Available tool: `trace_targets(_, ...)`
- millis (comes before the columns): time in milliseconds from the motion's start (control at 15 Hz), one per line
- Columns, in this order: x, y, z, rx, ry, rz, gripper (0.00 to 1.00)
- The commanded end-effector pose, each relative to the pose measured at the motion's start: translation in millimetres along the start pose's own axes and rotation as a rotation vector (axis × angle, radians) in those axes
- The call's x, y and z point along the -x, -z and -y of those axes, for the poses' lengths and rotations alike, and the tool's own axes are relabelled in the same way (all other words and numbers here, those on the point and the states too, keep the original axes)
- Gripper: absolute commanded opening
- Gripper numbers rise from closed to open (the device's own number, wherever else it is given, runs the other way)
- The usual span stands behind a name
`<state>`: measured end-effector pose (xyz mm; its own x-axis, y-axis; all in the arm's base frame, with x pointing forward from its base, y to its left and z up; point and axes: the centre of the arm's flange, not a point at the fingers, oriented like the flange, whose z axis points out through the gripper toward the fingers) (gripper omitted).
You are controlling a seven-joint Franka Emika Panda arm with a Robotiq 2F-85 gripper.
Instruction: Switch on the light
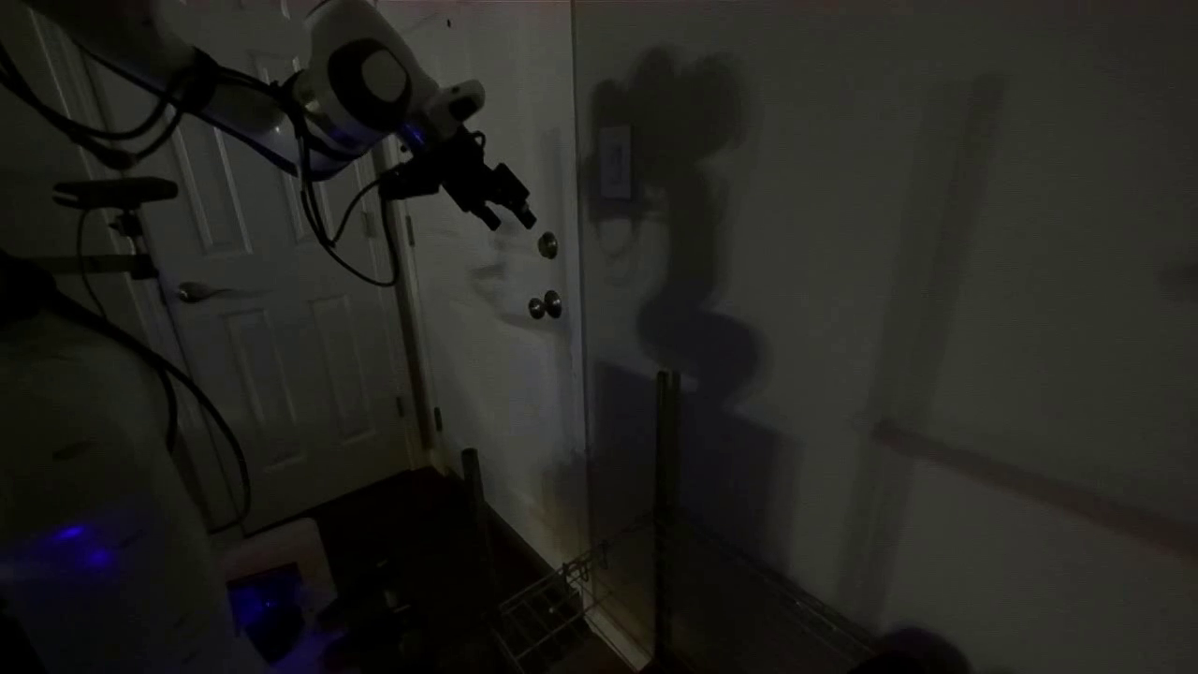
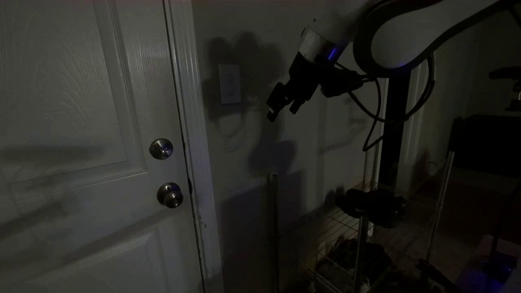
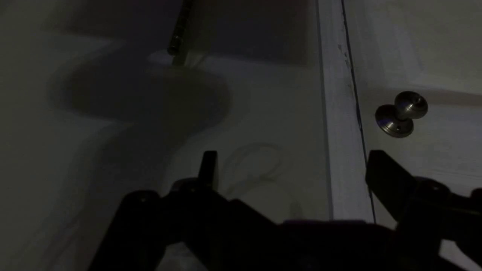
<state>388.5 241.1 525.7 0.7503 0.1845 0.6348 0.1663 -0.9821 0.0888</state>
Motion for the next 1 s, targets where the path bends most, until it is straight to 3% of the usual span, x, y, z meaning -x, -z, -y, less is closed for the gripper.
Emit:
trace_targets(0,0.0,0.0,0.0,0.000,0.000,0.000,1.00)
trace_targets(267,-1.9,-9.5,5.5,0.020,-0.004,-0.006,1.00)
trace_targets(600,-35.4,-30.2,12.7,0.104,0.027,-0.044,1.00)
trace_targets(667,-44.1,-32.6,12.0,0.120,0.026,-0.063,0.75)
trace_targets(733,-54.0,-33.9,10.6,0.139,0.028,-0.084,0.73)
trace_targets(933,-77.3,-36.2,6.7,0.179,0.020,-0.140,0.53)
